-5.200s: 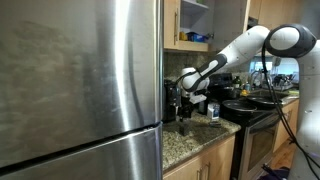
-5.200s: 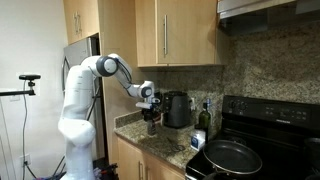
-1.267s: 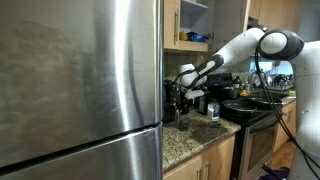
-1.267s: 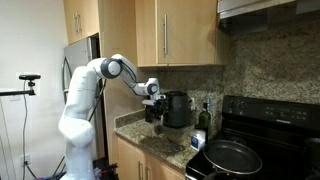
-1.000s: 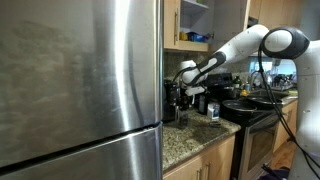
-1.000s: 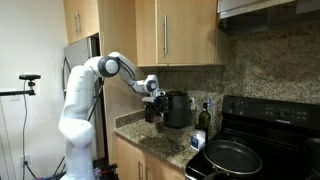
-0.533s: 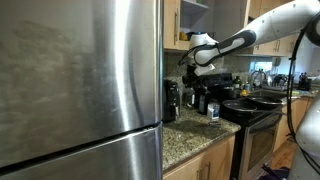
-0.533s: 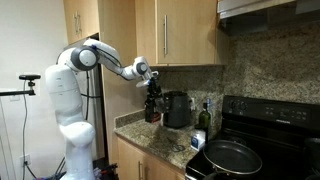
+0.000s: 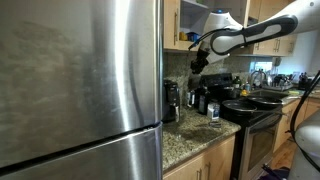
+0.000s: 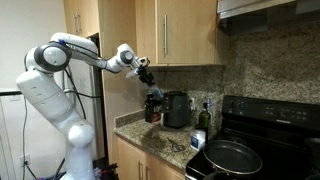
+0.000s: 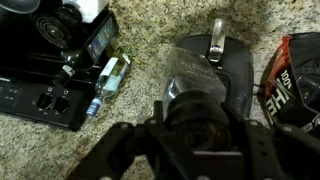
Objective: Put the object in the upper cabinet and close the right upper cabinet door
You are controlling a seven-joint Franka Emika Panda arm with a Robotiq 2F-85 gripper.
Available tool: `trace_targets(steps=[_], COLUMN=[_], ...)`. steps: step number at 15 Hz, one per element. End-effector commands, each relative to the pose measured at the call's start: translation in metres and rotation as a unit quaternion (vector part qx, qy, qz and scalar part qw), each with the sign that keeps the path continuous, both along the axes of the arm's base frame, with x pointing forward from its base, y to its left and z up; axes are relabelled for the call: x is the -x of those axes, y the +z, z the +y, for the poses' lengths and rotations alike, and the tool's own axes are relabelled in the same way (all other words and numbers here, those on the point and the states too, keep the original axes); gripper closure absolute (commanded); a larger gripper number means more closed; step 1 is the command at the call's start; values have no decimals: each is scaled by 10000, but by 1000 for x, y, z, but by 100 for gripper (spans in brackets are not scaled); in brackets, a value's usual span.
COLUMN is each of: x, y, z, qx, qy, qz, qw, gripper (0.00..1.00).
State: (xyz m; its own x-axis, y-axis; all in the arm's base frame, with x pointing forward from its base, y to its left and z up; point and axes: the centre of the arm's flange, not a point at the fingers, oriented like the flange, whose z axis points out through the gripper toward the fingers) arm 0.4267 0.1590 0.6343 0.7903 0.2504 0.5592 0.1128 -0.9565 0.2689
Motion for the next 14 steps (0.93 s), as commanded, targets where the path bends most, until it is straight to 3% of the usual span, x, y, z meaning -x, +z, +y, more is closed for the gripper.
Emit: trace_targets(steps=[1,4,7,8,10,11,12,13,14], x=[14,54,97,80,105,109,99,88,80], y=[52,119,177,151,175,178,179,196,210], z=[-10,-24,-51,-36,-46,-48,-45,-51,-58], qx=[-406,-675,-1159,-978,-1108,-1121,-1253,-1727,-1850], qy=[-268,-626,-994,-751,-868,-894,-934,-1234,-1429], qz=[-798,-1456,-2150,-1857,-2158,-2195,-2291,-2520,-2569], qw=[9956,9850,9646,9748,9662,9650,9608,9441,9377], gripper=[67,67,67,42,42,67,67,67,67])
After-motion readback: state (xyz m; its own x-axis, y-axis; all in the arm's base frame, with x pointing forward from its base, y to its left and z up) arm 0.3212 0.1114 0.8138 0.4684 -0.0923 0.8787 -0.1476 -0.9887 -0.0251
